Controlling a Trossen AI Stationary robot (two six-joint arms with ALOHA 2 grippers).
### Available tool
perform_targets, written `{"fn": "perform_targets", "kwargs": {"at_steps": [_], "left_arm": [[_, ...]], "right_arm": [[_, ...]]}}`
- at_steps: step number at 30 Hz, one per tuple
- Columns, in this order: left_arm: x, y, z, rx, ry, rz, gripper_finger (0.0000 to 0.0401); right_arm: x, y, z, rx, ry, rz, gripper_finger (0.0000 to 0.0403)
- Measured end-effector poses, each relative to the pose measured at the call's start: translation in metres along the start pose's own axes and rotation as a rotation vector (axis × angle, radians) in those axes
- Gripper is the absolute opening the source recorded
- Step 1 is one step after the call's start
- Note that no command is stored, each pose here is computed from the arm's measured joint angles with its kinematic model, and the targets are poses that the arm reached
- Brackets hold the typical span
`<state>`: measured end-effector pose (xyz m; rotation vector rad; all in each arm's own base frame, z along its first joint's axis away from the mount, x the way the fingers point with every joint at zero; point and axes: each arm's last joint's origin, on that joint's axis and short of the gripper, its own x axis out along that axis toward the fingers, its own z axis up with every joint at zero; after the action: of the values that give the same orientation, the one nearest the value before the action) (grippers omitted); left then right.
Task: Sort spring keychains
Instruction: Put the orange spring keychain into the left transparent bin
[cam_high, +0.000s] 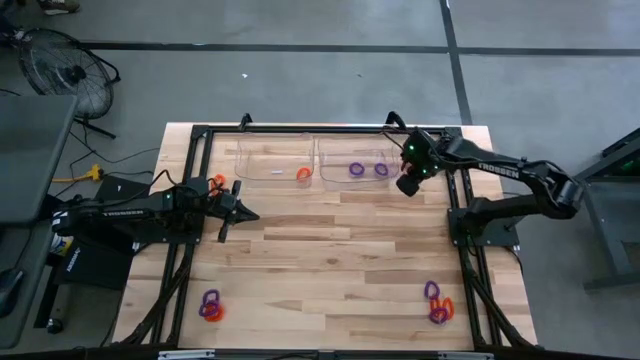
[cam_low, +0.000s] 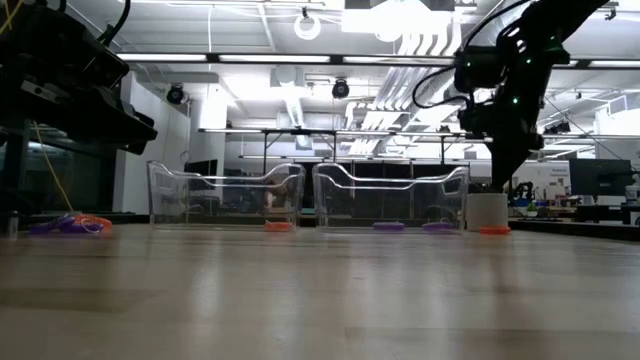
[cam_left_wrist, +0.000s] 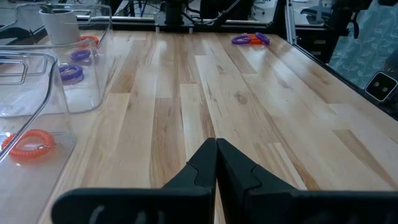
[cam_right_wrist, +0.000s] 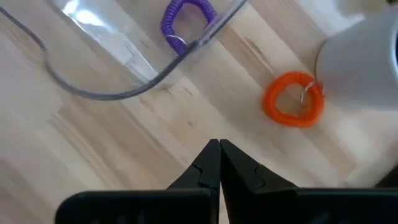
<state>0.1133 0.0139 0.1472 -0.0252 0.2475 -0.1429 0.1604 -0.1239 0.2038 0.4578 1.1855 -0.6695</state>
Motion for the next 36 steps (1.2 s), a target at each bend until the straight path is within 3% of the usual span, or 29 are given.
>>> {"fn": "perform_targets", "kwargs": {"at_steps": [11, 19, 25, 36], "left_arm": [[0.0, 0.0, 0.0, 0.0, 0.0, 0.0, 0.0001], [0.0, 0.0, 0.0, 0.0, 0.0, 0.0, 0.0001], [0.0, 0.0, 0.0, 0.0, 0.0, 0.0, 0.0001], [0.0, 0.0, 0.0, 0.0, 0.0, 0.0, 0.0001]], "right_arm": [[0.022, -0.007, 0.004, -0.294, 0.123, -0.223, 0.0], [0.037, -0.006, 0.0, -0.549, 0.166, -0.171, 0.0022], [0.047, -0.007, -0.003, -0.573, 0.135, -0.213, 0.0067], [0.058, -0.009, -0.009, -0.575, 0.075, -0.178, 0.0128]]}}
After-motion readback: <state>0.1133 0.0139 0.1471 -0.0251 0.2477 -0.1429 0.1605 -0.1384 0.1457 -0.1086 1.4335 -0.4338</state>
